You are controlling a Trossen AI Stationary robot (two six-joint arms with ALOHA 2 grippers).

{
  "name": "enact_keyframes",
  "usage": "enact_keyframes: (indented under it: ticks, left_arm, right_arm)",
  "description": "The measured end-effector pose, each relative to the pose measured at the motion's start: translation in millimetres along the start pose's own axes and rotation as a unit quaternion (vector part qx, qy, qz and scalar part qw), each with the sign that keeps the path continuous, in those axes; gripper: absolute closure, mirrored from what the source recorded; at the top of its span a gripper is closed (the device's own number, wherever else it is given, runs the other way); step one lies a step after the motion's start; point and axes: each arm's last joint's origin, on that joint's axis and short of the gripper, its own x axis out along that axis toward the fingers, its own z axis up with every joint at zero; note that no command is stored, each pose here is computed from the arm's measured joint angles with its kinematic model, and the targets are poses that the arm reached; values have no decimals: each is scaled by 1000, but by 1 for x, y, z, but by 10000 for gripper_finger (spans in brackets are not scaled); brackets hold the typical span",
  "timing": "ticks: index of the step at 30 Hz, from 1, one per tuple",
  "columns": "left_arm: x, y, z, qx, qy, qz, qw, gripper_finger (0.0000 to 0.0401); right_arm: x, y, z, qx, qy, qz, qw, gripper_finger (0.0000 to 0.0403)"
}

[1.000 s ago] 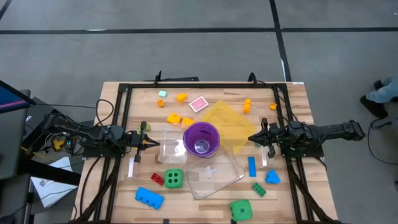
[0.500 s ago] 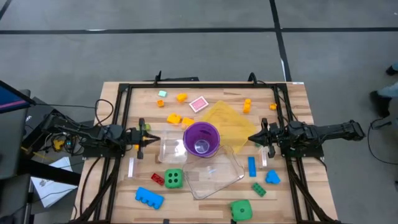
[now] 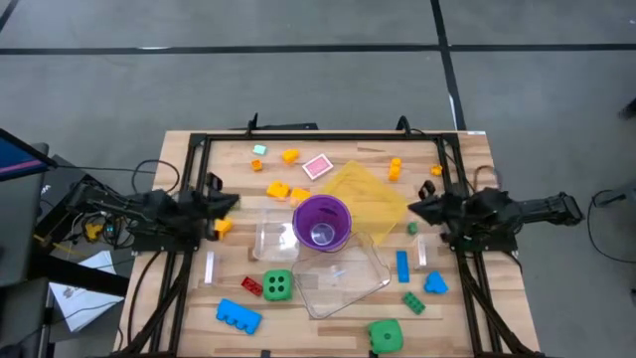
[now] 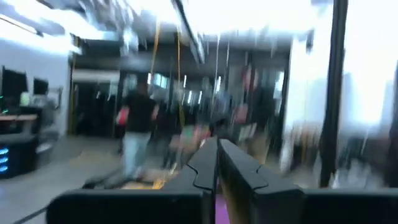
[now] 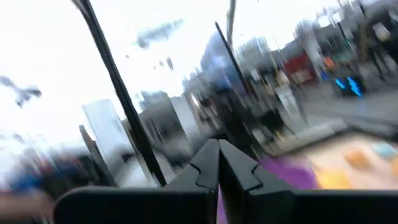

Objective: Pick & Place Toys
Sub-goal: Put the orange deck of cards into the white bin

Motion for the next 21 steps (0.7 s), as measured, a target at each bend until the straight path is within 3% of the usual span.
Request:
enact_keyframes:
  ticks: [4,9,14,21]
  left_arm:
    - [-2,1,21,-87,-106,1,991,388]
    - [-10,4,43,-210,-217,-23,953,388]
    - [-15,6,53,-215,-273,-27,937,388]
    - [-17,6,56,-212,-287,-29,934,388]
  right_arm:
    - [-2,7,18,10,-96,32,995,403]
    - [-8,13,36,21,-199,48,979,403]
    - [-16,18,50,33,-279,80,957,403]
    - [-23,22,59,40,-328,103,938,403]
